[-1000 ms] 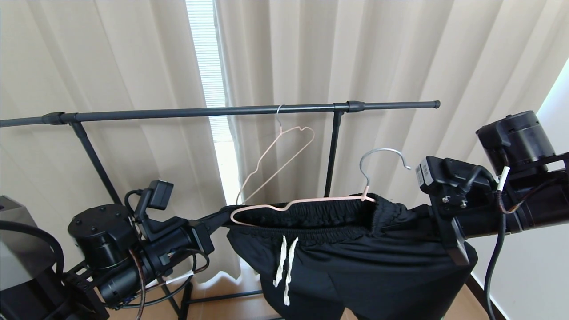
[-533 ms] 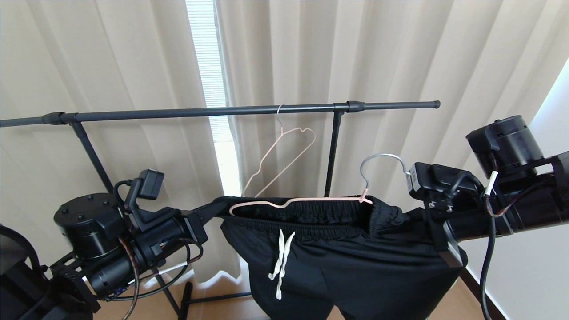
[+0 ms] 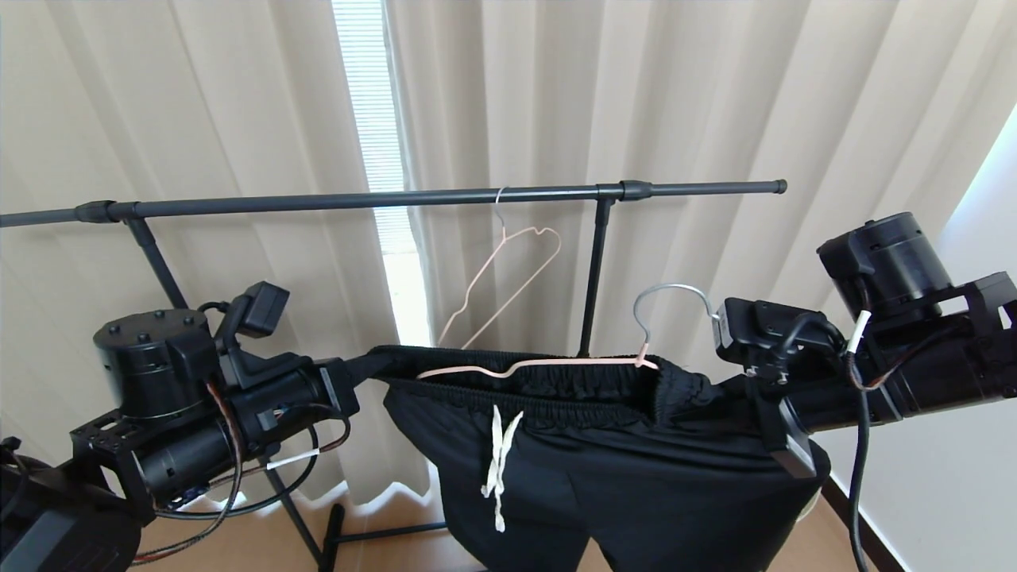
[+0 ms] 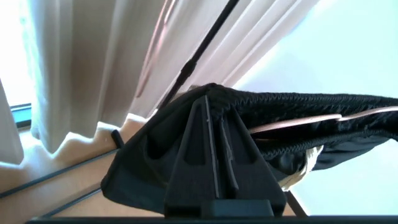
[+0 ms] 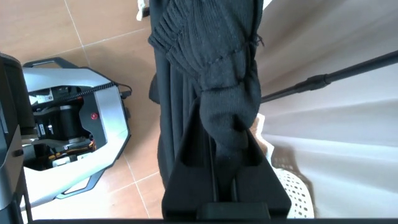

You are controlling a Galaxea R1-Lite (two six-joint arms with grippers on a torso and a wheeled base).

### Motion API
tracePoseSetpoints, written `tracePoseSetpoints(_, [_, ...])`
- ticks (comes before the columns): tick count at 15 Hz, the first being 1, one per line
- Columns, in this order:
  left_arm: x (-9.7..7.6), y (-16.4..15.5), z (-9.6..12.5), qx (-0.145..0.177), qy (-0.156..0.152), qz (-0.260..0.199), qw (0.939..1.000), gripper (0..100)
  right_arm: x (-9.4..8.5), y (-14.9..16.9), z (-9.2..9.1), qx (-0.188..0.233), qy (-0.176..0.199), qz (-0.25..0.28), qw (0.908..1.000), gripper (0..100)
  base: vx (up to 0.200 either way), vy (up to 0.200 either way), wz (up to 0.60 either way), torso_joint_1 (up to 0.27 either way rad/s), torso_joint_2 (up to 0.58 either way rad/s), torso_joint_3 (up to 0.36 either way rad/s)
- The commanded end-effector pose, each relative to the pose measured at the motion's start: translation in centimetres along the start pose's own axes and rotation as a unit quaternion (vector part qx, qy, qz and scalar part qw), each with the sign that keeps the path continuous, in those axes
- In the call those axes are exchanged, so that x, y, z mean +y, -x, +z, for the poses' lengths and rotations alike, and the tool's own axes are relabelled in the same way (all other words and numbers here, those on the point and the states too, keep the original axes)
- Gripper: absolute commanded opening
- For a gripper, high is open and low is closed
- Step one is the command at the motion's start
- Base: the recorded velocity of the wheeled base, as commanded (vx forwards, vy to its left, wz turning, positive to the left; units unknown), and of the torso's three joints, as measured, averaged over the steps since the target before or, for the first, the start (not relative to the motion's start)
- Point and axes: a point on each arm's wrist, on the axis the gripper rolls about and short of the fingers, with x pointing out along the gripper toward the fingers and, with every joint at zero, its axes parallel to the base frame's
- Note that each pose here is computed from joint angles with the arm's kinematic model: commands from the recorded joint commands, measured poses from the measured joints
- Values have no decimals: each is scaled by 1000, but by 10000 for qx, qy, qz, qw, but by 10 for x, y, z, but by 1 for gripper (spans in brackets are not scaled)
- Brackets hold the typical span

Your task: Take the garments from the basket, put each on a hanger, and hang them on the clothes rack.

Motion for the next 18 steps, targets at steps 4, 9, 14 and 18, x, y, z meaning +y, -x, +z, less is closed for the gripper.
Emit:
tracePoseSetpoints(4, [-22, -1, -1, 146, -164, 147, 9997, 0, -6, -17, -3, 178, 37, -232, 9996, 0, 0, 0, 0, 0, 0, 0])
tracePoseSetpoints(9, [-52, 5, -11, 209, -310, -127, 9992, 0, -4, -29, -2, 398, 145, -479, 9980, 0, 0, 0, 0, 0, 0, 0])
tracePoseSetpoints(14, [-71, 19, -16, 365, -360, -467, 9976, 0, 3, -53, 9, 409, -369, -868, 9947, 0, 0, 0, 0, 0, 0, 0])
tracePoseSetpoints(18, [-77, 19, -21, 463, -367, -587, 9965, 0, 7, -62, 12, 184, -270, -1056, 9939, 0, 0, 0, 0, 0, 0, 0])
